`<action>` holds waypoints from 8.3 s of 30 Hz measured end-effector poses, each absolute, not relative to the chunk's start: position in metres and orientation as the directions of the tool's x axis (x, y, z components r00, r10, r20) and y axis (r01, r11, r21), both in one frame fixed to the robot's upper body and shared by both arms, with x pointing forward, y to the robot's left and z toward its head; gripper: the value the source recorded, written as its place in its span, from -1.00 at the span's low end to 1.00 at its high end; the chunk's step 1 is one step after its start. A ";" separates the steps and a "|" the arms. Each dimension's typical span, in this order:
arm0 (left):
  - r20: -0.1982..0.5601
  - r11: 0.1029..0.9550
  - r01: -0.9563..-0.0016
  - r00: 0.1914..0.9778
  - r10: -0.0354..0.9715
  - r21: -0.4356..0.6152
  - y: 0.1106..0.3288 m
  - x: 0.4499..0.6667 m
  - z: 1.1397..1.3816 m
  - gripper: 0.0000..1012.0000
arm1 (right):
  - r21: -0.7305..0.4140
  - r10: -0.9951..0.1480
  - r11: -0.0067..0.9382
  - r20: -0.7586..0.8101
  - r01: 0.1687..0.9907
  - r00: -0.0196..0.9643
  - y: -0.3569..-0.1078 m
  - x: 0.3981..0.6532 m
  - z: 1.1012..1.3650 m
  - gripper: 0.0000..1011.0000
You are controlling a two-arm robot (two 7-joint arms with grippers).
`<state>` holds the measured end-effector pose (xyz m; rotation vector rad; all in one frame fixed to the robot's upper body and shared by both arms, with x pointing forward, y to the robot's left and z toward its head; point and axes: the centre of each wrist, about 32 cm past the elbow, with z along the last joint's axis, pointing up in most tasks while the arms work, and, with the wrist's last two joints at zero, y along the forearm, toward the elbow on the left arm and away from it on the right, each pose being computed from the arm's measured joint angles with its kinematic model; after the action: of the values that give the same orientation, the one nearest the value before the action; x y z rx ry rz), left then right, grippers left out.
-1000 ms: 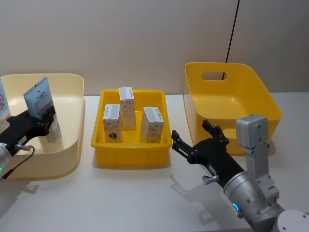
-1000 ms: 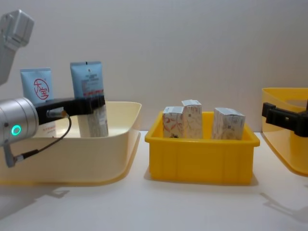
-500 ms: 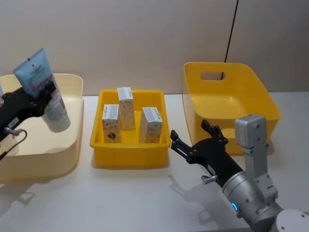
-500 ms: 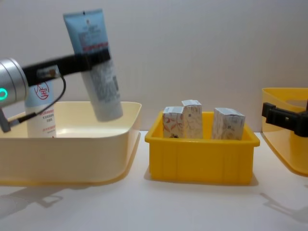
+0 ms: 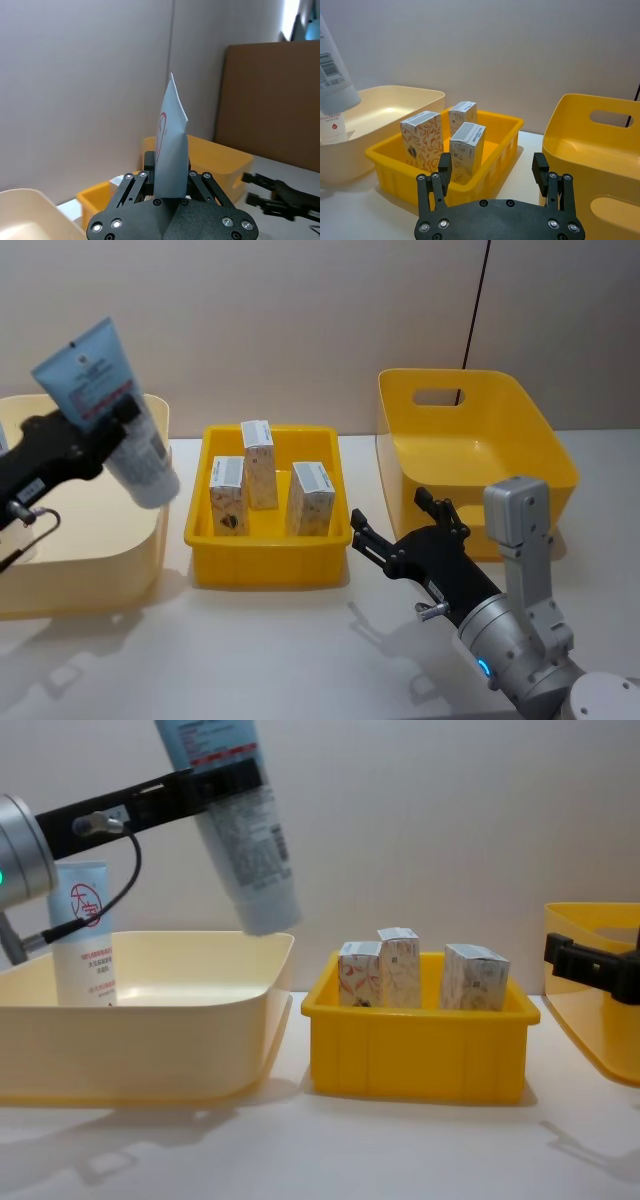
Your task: Bimanual collaborative sorting of washing and personal care products
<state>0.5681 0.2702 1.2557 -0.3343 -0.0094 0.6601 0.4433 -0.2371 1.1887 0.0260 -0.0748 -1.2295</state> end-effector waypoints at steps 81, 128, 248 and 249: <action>-0.109 0.881 -0.410 0.912 0.395 -0.238 0.222 0.563 1.234 -0.45 | -0.070 -0.545 0.837 -0.018 0.543 0.838 -0.224 0.500 1.246 0.98; -0.108 0.881 -0.410 0.912 0.395 -0.238 0.222 0.563 1.234 -0.45 | -0.118 -0.587 0.796 0.082 0.593 0.805 -0.185 0.524 1.249 0.31; -0.109 0.881 -0.409 0.912 0.395 -0.238 0.222 0.563 1.234 0.98 | -0.064 -0.989 0.044 0.137 0.997 0.053 -0.273 0.567 1.251 -0.08; -0.109 0.881 -0.409 0.912 0.395 -0.238 0.222 0.563 1.234 0.98 | -0.069 -0.989 0.041 0.137 0.997 0.050 -0.272 0.567 1.251 -0.08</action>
<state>0.5629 0.2219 1.2340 -0.2605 0.0576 0.4191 0.5671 -0.2721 1.2507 -0.1605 -0.0567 -1.5216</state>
